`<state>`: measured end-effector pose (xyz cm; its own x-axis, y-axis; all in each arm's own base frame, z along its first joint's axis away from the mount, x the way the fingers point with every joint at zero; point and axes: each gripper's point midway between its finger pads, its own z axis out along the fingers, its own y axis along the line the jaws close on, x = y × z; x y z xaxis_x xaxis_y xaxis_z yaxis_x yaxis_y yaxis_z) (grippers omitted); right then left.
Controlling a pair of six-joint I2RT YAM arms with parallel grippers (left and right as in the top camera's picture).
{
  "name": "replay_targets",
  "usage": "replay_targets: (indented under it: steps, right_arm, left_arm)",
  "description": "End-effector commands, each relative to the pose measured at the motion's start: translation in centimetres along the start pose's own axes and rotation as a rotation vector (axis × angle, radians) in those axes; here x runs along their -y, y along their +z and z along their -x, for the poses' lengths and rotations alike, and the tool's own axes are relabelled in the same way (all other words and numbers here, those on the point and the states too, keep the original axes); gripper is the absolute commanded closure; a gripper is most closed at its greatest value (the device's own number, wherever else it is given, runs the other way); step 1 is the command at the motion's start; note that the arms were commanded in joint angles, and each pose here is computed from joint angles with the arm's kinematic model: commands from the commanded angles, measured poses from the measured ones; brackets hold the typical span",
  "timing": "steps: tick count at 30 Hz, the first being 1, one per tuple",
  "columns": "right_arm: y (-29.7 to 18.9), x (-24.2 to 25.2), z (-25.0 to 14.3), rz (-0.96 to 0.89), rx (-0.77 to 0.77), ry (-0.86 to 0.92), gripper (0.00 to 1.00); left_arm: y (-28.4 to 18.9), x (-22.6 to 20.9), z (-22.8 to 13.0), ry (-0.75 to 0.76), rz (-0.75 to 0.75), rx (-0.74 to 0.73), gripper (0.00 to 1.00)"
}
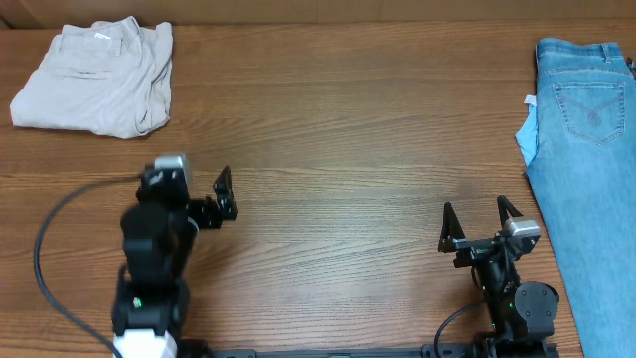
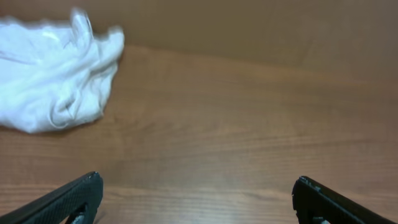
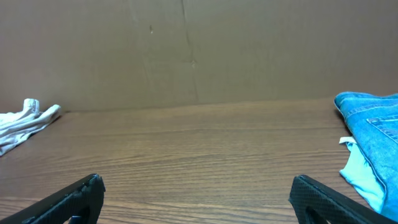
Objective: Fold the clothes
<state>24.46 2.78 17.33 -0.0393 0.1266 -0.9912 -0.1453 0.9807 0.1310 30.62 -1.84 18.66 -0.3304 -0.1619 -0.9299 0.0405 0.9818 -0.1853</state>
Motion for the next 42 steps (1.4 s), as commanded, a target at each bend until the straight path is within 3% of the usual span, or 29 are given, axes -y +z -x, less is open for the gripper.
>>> replay_targets:
  steps: [1,18,42]
  right_arm:
    - [0.0,-0.1,-0.2,0.009,0.004,-0.004,0.00]
    - [0.0,-0.1,-0.2,0.009,0.004,-0.004,0.00]
    - [0.0,-0.1,-0.2,0.009,0.004,-0.004,0.00]
  left_arm:
    - [-1.2,-0.7,-0.6,-0.003,0.022,0.112,0.00]
    - [-4.2,-1.2,-1.9,0.009,0.011,0.343,0.00]
    - [-4.9,-2.7,-4.5,0.044,0.085,0.263,0.00]
